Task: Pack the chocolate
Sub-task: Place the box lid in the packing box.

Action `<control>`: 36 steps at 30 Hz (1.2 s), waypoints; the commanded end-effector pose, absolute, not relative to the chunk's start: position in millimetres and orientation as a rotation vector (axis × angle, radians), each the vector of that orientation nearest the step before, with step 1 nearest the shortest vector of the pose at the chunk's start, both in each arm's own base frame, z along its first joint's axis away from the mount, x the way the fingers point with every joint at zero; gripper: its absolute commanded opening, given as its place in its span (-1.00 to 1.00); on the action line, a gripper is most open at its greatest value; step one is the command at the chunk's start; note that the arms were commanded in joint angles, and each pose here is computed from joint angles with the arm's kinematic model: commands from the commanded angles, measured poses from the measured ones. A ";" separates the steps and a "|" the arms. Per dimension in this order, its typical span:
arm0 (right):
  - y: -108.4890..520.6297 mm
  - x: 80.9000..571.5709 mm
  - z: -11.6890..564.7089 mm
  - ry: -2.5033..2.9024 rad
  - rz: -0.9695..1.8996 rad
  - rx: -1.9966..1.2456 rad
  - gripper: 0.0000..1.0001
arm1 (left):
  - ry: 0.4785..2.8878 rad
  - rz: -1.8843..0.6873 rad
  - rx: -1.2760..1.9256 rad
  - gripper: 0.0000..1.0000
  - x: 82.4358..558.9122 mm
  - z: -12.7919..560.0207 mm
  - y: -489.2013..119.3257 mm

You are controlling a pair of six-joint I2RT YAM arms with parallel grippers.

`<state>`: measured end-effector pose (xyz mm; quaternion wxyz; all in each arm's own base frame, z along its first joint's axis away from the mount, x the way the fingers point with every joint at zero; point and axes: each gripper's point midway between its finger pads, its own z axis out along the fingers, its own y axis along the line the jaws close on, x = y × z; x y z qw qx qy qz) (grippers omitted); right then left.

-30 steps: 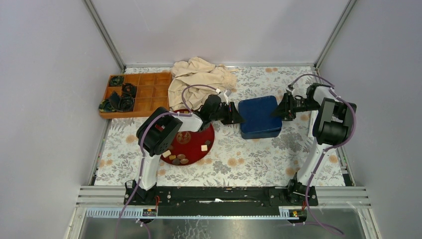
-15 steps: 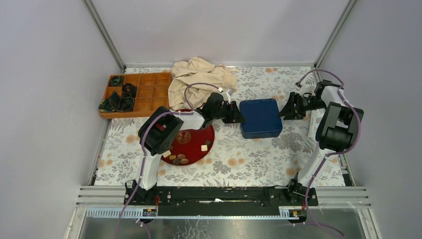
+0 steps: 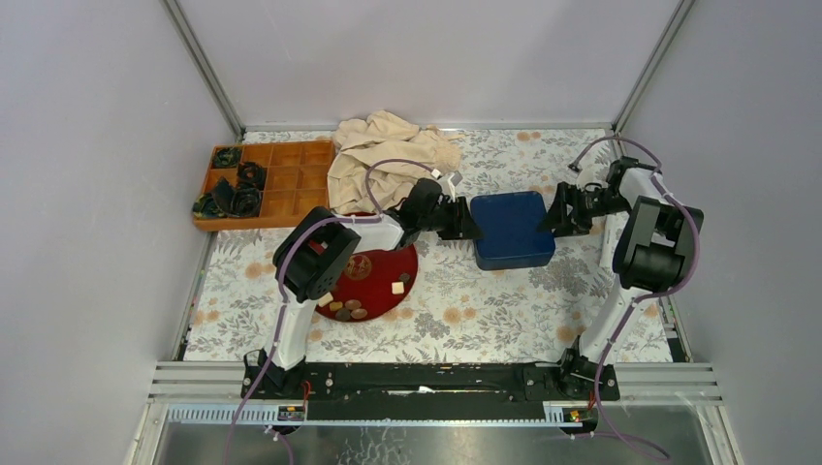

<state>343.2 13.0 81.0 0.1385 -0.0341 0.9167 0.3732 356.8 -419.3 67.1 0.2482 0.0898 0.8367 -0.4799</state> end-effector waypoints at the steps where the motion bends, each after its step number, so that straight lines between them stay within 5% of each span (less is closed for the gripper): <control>1: 18.2 340.0 71.7 2.681 1.089 -0.144 0.43 | 2.260 -1.331 0.302 -0.12 353.5 71.9 -432.2; 14: 11.4 340.1 53.8 2.750 1.094 -0.154 -0.26 | 2.231 -1.350 0.292 0.13 353.5 78.5 -435.4; 21: 10.4 342.2 51.4 2.757 1.095 -0.149 -0.30 | 2.182 -1.325 0.268 0.36 358.2 88.8 -428.8; 36: 7.8 347.8 50.4 2.759 1.081 -0.149 -0.30 | 2.242 -1.310 0.231 0.11 374.2 68.2 -412.4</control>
